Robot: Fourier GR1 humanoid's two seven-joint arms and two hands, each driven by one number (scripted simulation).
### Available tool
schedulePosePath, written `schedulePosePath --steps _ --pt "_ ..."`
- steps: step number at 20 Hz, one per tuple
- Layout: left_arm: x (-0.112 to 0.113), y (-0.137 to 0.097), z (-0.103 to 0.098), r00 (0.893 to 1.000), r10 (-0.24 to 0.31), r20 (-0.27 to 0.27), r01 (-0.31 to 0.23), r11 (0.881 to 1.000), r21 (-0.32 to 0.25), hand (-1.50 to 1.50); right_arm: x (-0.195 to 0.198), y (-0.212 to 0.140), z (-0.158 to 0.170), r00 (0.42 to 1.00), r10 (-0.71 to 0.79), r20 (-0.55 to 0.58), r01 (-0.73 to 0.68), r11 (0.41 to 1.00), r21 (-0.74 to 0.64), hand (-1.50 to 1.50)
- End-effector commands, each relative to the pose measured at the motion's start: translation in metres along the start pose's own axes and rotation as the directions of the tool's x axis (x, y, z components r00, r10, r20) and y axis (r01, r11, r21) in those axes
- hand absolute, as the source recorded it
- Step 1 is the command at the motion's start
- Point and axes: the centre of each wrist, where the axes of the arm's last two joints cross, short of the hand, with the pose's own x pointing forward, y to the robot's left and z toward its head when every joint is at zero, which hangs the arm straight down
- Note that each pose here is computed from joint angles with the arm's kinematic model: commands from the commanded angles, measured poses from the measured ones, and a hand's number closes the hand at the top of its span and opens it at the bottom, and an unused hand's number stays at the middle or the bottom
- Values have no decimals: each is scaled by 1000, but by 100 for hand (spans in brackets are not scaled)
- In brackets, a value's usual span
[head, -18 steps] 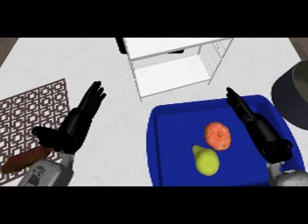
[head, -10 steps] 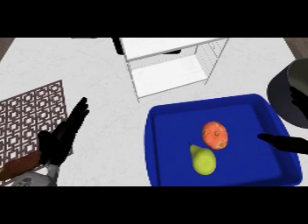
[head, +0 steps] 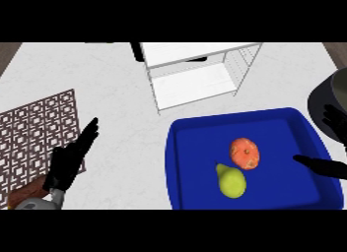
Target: Pick the squash from the tray and place it in the tiered shelf
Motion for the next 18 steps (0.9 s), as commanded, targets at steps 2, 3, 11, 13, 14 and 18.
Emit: schedulePosePath --steps 2,3,11,13,14,18 --pt "5 -3 -2 1000 -12 0 12 1000 20 0 42 -4 0 996 51 67 -62 982 180 -150" --pt "4 -12 2 1000 -14 -11 14 1000 14 0 54 11 2 997 67 41 -74 979 192 -150" --pt "12 -12 -1 1000 -8 -1 8 1000 -9 0 112 20 6 768 640 -21 -605 735 306 -150" --pt "6 -8 -5 1000 -28 -10 28 1000 -11 0 123 26 0 663 747 -43 -707 644 292 -150" --pt "6 -3 -1 1000 -24 3 24 1000 -20 0 134 35 3 635 769 -72 -732 629 261 -150" --pt "9 -4 -9 1000 -18 3 18 1000 -11 0 162 83 0 533 839 -111 -801 543 251 -150"
